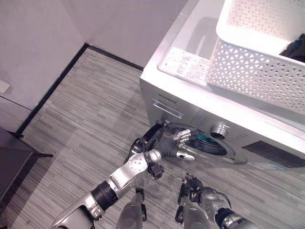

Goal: Grab the laundry basket,head to the washer,open it,put in the laundry and shut it.

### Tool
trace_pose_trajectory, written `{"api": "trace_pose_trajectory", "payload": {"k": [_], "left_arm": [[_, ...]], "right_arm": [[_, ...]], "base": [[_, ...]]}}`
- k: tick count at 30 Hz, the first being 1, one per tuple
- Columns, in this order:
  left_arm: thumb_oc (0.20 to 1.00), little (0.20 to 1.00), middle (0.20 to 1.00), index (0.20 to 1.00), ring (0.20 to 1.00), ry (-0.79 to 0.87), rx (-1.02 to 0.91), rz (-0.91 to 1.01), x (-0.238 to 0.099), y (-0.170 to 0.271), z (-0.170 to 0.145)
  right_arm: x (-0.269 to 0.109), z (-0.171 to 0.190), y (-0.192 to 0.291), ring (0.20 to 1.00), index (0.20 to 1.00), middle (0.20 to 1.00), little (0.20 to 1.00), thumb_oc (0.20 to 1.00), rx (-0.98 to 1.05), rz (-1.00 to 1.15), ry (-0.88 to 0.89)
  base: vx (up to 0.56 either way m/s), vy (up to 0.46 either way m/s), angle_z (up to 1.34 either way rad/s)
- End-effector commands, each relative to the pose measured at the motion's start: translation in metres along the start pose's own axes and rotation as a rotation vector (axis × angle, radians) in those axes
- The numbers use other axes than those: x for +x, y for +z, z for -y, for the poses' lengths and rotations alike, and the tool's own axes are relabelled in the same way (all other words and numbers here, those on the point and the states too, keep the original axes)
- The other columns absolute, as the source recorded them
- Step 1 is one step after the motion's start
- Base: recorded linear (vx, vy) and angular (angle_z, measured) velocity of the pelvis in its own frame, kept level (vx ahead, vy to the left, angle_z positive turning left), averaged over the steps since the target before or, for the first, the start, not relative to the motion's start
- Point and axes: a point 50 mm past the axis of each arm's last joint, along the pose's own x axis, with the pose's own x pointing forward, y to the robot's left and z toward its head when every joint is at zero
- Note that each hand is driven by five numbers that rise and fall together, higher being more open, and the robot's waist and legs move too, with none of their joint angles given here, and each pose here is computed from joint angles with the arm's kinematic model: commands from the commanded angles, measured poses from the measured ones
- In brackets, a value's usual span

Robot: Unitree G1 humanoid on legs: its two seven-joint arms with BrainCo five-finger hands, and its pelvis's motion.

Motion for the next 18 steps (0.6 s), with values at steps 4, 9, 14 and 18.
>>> {"api": "trace_pose_trajectory", "payload": {"k": [4,9,14,18], "left_arm": [[1.000,1.000,1.000,1.000,1.000,-0.047,0.023,0.028,-0.002,0.009,0.003],[1.000,1.000,1.000,1.000,1.000,-0.018,0.021,0.013,-0.005,0.006,0.000],[1.000,1.000,1.000,1.000,1.000,0.060,0.115,-0.047,-0.014,-0.004,-0.018],[1.000,1.000,1.000,1.000,1.000,0.107,0.190,-0.140,-0.030,-0.017,-0.036]], "right_arm": [[0.007,-0.030,0.020,1.000,1.000,1.000,1.000,1.000,0.097,0.039,0.046],[0.007,-0.040,0.026,1.000,1.000,1.000,1.000,1.000,0.070,0.058,0.074],[0.001,-0.018,-0.001,1.000,1.000,1.000,1.000,1.000,0.120,0.010,0.017],[-0.020,0.035,-0.063,1.000,1.000,1.000,1.000,1.000,0.283,-0.141,-0.150]], "base": [[0.00,0.000,0.00],[-0.01,-0.016,0.04],[-0.02,0.004,0.05],[0.01,0.046,-0.09]]}}
